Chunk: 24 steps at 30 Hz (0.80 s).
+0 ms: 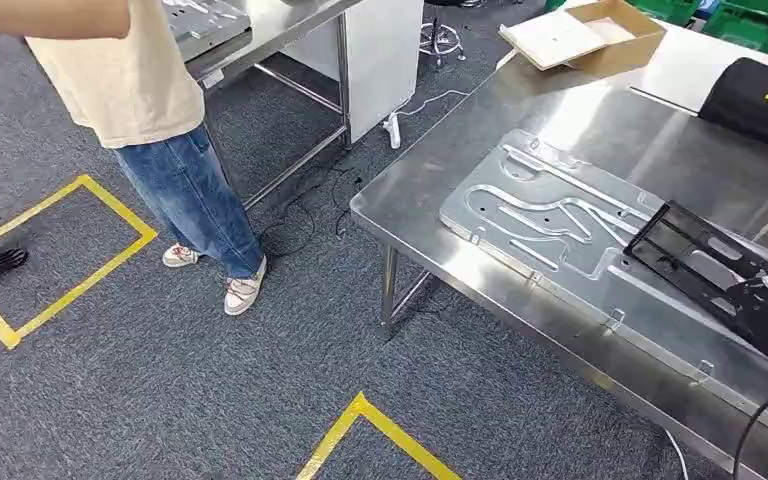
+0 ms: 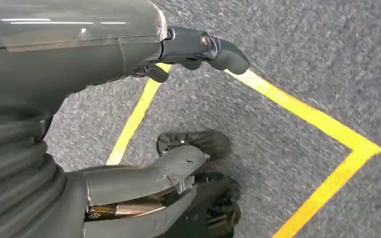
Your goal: Take the parts from the cabinet and place them on the table.
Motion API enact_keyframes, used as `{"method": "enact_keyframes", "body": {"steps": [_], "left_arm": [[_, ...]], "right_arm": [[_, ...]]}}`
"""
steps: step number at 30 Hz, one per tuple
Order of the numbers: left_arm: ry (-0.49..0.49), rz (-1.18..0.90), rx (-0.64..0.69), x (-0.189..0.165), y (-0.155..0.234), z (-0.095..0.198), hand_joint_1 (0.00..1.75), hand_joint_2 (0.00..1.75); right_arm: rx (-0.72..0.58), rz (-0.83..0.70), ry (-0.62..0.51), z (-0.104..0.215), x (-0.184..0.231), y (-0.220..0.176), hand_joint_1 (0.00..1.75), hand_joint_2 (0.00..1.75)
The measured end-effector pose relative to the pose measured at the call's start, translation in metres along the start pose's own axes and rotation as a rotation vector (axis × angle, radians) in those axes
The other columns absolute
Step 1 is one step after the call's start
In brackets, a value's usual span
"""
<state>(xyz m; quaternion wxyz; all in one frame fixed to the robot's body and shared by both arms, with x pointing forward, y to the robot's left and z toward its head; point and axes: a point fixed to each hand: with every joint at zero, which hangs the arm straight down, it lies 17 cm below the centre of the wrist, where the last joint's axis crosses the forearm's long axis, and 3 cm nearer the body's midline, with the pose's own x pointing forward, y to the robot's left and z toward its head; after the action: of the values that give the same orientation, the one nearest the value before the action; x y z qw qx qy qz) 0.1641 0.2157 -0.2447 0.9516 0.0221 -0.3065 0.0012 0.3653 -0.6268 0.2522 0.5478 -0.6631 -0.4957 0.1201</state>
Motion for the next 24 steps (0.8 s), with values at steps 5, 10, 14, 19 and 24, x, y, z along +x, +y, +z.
{"method": "enact_keyframes", "body": {"steps": [5,10,14,19,24], "left_arm": [[-0.005,-0.002,0.000,0.002,0.000,-0.001,0.00,1.75],[-0.014,-0.006,-0.002,0.005,-0.001,-0.001,0.00,1.75],[-0.016,-0.009,-0.005,0.006,-0.001,-0.001,0.00,1.75],[-0.016,-0.009,-0.005,0.005,-0.002,-0.001,0.00,1.75],[-0.018,-0.014,-0.003,0.003,-0.001,0.000,0.00,1.75]], "right_arm": [[0.007,0.030,0.014,-0.002,-0.005,0.005,1.75,1.75],[-0.001,0.078,0.020,-0.005,-0.008,0.007,1.75,1.75],[-0.003,0.093,0.024,-0.004,-0.009,0.009,1.75,1.75],[0.004,0.103,0.019,-0.004,-0.007,0.014,1.75,1.75],[0.017,0.100,0.022,-0.002,-0.008,0.020,1.75,1.75]]}}
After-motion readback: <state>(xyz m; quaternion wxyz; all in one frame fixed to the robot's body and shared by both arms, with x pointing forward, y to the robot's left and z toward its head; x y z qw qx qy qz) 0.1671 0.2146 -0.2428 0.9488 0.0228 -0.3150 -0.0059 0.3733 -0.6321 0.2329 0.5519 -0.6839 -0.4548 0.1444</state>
